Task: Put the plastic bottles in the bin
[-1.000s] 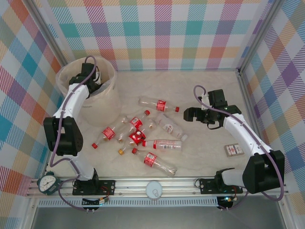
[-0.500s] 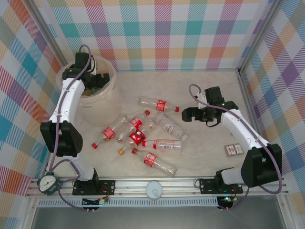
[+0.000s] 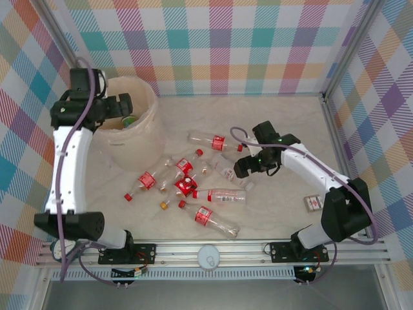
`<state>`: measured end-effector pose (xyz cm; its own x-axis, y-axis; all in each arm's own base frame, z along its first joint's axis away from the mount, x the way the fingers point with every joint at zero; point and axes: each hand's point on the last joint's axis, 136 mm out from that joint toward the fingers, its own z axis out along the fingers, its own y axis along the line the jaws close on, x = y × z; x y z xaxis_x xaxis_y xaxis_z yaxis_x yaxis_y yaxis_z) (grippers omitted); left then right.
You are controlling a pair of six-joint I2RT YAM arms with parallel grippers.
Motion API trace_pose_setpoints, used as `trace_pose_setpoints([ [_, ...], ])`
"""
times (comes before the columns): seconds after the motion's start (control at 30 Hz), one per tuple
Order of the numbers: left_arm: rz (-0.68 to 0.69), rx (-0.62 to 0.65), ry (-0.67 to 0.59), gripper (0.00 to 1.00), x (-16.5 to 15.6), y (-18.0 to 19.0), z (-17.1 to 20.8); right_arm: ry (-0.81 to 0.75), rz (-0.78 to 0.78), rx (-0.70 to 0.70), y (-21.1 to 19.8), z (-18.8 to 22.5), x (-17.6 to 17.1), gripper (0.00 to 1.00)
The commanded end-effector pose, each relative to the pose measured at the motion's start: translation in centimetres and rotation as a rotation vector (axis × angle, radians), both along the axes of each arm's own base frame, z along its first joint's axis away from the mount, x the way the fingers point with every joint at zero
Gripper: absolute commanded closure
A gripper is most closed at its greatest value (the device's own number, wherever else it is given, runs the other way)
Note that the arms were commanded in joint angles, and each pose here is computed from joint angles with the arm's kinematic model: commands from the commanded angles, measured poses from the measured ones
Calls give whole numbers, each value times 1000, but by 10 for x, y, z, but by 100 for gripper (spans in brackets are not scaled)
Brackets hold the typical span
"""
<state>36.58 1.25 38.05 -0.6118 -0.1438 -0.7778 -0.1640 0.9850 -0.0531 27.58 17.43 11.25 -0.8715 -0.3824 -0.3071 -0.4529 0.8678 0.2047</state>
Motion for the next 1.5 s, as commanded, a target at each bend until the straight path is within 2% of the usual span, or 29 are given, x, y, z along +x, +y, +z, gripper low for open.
trace_pose_setpoints([
  [0.0,-64,-165,-16,0,-33,-27,2,62,9,-84,-7,-23,-11,6],
  [0.17,-98,-359,-10,3,-70,-54,-17,79,25,-68,6,-33,-10,5],
  [0.4,-50,-341,-1,6,-107,-69,-37,130,21,-88,17,-63,-8,5],
  [0.57,-53,-259,32,7,-105,-88,-52,153,10,-94,22,-81,-7,6],
  [0.63,-81,-270,33,7,-98,-103,-55,154,6,-94,23,-87,-6,7],
  [0.83,-191,-289,90,9,-80,-162,-77,167,-4,-93,26,-95,-2,21],
  [0.87,-208,-304,94,9,-79,-171,-79,172,-3,-91,26,-95,-3,27],
  [1.23,-345,-596,60,10,-61,-236,-75,55,1,6,22,-22,11,40],
  [1.33,-379,-651,48,10,-56,-250,-70,10,-23,108,20,7,15,40],
  [1.47,-436,-660,58,2,-51,-272,-71,-54,-51,321,30,47,21,42],
])
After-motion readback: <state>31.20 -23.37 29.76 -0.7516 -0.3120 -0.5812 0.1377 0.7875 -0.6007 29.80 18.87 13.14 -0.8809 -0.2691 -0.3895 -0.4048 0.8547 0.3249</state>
